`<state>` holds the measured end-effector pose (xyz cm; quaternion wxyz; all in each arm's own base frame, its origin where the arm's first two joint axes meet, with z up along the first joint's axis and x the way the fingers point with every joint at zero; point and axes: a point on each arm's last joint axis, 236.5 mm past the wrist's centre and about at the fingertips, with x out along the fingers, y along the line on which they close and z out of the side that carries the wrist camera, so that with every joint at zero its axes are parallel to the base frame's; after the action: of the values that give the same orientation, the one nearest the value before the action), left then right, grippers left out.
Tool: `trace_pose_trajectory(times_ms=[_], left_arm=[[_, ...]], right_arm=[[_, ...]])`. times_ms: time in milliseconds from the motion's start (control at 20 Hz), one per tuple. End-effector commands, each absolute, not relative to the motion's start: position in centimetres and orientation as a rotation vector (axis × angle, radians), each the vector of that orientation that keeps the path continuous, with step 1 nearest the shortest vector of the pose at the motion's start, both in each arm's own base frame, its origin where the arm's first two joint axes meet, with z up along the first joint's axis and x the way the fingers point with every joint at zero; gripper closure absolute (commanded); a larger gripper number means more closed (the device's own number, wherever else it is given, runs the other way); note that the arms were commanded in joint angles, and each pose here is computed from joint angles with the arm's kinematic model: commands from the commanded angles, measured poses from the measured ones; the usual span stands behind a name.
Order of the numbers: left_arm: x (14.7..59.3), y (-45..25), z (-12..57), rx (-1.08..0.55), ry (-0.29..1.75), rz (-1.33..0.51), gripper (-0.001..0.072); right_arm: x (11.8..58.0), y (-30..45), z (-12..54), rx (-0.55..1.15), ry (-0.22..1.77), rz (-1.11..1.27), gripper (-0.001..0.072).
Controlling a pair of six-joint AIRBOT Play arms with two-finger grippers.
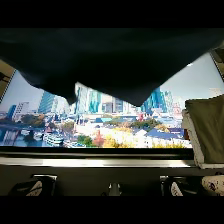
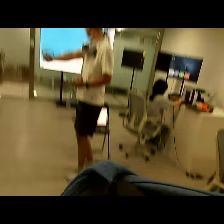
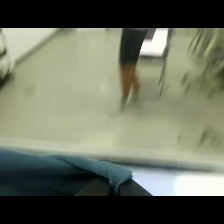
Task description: Fold the shirts.
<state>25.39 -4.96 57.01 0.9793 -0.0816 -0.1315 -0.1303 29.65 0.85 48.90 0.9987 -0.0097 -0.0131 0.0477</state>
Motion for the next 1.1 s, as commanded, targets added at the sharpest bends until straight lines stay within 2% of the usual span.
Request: trace_pose_trajectory(times_ms=[0,200,350,450,600,750,900,1050], left_arm=[[16.7,-5.9,60.9,-0.149,-0.410,-0.260,0.0681],[20.1,-3.9,57.8,-0.090,-0.273,-0.161,0.0681],[25.6,-2.4,53.1,-0.078,-0.071,-0.121,0.0681],[31.0,-1.2,47.1,-0.079,0.152,-0.100,0.0681],[39.1,-0.2,33.7,-0.131,0.522,-0.110,0.0681],[44.6,-0.6,18.4,-0.205,0.808,-0.112,0.0680],[48.5,-1.8,6.7,-0.236,0.943,-0.102,0.0679],[51.6,-2.6,0.5,-0.245,0.972,-0.091,0.0679]], right_arm=[[21.6,-0.1,54.0,-0.080,-0.182,-0.030,0.0692],[23.9,-0.7,50.5,-0.042,-0.033,-0.029,0.0691],[27.9,-1.8,43.7,-0.027,0.246,-0.022,0.0691],[31.8,-2.3,36.4,0.010,0.525,0.009,0.0691],[37.2,-3.1,22.9,0.100,0.951,0.065,0.0691],[42.1,-3.5,10.4,0.164,1.206,0.083,0.0691],[47.2,-1.2,1.4,0.163,1.272,0.120,0.0691],[52.9,0.7,-1.2,0.217,1.122,0.093,0.0690]])
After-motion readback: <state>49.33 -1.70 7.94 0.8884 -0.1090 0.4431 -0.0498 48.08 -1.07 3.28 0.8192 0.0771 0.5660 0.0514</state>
